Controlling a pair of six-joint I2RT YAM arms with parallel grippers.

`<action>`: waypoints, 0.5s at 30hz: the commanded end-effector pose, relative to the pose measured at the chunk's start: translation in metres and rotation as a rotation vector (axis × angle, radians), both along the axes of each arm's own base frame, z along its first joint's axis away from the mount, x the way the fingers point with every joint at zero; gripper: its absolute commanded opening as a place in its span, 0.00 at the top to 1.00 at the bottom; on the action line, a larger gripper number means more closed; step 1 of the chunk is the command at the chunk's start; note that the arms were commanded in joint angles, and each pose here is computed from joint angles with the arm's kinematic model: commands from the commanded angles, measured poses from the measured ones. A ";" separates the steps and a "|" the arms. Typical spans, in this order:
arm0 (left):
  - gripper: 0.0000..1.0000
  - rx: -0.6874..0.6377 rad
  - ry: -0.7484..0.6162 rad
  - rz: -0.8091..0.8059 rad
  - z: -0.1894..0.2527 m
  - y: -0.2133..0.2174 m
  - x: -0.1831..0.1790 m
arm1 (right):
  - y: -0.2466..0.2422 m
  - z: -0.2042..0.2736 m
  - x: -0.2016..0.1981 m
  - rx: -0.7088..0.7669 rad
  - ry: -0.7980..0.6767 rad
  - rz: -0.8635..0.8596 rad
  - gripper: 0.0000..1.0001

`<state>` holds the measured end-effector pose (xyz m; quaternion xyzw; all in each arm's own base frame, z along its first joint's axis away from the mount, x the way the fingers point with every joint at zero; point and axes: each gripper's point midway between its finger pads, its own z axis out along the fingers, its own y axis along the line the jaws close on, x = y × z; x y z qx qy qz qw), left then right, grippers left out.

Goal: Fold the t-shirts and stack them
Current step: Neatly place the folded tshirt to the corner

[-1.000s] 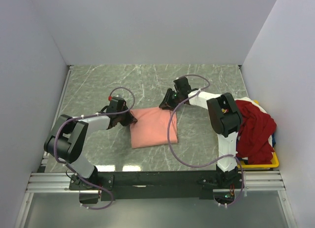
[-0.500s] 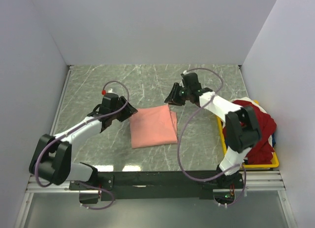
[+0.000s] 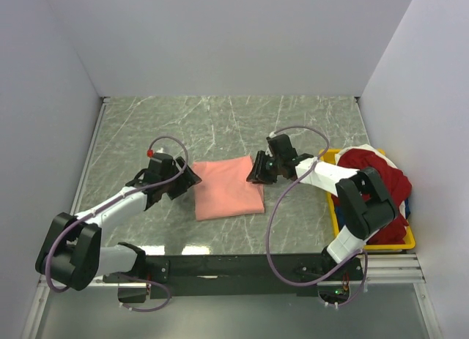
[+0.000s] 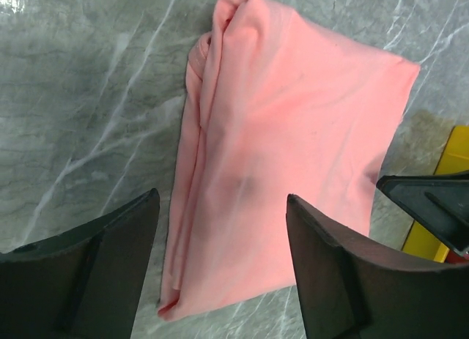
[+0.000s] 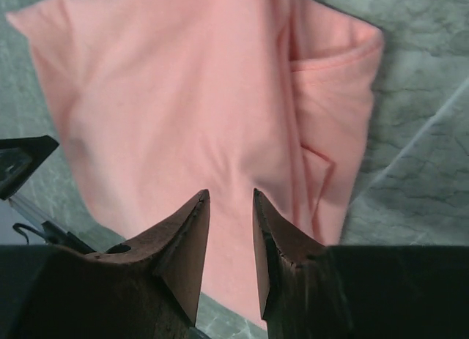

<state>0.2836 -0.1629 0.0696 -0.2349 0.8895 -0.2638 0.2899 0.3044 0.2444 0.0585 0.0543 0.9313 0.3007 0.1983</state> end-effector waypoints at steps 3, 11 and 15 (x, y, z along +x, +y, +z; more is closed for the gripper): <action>0.25 0.000 -0.018 -0.060 -0.002 -0.008 0.003 | -0.012 -0.022 0.006 -0.059 -0.004 -0.043 0.63; 0.29 0.045 0.049 -0.071 -0.030 -0.007 0.004 | -0.032 -0.042 0.004 -0.127 0.035 -0.087 0.65; 0.35 0.054 0.079 -0.075 -0.042 -0.008 0.005 | -0.038 -0.041 0.005 -0.127 0.028 -0.107 0.69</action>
